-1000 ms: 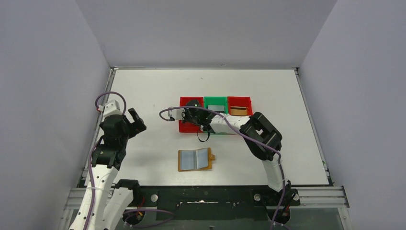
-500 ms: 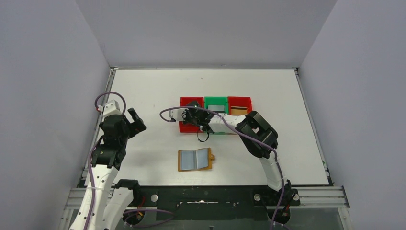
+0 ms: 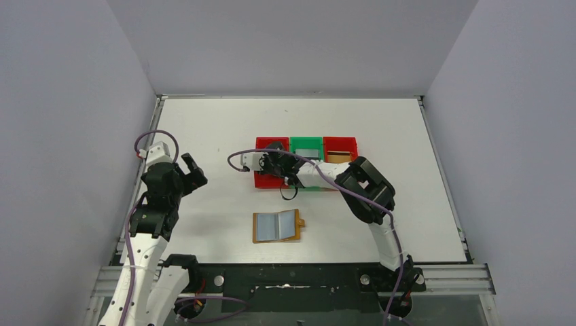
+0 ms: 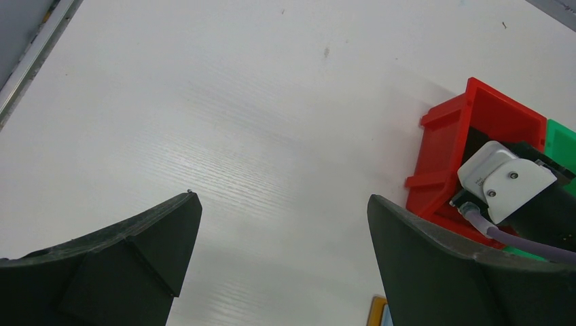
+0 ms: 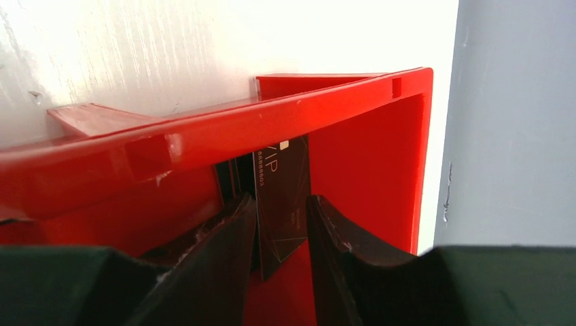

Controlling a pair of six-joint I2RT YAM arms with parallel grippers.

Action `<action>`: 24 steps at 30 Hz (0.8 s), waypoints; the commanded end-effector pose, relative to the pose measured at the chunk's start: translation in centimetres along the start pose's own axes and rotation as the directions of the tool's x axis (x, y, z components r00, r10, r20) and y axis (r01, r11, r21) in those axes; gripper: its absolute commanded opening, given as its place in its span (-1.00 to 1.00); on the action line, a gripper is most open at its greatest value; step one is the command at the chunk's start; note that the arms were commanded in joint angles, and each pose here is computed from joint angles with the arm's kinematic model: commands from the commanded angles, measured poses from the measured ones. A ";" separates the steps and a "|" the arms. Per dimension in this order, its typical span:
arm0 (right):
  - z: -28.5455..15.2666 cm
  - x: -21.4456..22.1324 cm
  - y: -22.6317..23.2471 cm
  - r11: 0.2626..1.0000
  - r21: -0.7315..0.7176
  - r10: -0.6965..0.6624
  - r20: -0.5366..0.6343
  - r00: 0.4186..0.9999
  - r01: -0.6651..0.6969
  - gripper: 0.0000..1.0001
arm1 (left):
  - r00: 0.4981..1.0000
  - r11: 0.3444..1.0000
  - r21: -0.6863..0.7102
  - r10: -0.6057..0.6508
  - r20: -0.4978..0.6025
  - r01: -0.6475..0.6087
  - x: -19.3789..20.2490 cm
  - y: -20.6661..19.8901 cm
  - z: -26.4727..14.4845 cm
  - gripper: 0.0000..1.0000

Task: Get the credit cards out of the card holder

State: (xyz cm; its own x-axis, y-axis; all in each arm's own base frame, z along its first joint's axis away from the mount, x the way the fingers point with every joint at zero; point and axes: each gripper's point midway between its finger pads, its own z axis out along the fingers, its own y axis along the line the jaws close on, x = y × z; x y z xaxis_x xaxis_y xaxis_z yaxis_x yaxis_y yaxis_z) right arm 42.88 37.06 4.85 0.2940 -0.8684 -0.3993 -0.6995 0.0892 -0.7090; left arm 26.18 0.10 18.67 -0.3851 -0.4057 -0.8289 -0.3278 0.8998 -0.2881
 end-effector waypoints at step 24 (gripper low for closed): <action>-8.2 -5.9 -9.9 0.918 0.217 0.261 0.298 0.918 -0.332 0.01 | 0.999 0.999 0.036 -0.015 0.048 0.013 -1.6 -0.8 0.0 0.92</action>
State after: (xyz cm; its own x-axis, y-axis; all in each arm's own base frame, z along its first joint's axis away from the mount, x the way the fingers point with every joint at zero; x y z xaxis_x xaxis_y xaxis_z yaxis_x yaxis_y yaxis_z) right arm 42.45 37.19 9.88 0.2553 -0.7903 -0.5570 -0.6913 0.2535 -0.6766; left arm 26.22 0.07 18.56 -0.3901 -0.4079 -0.8255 -0.3263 0.8996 -0.2902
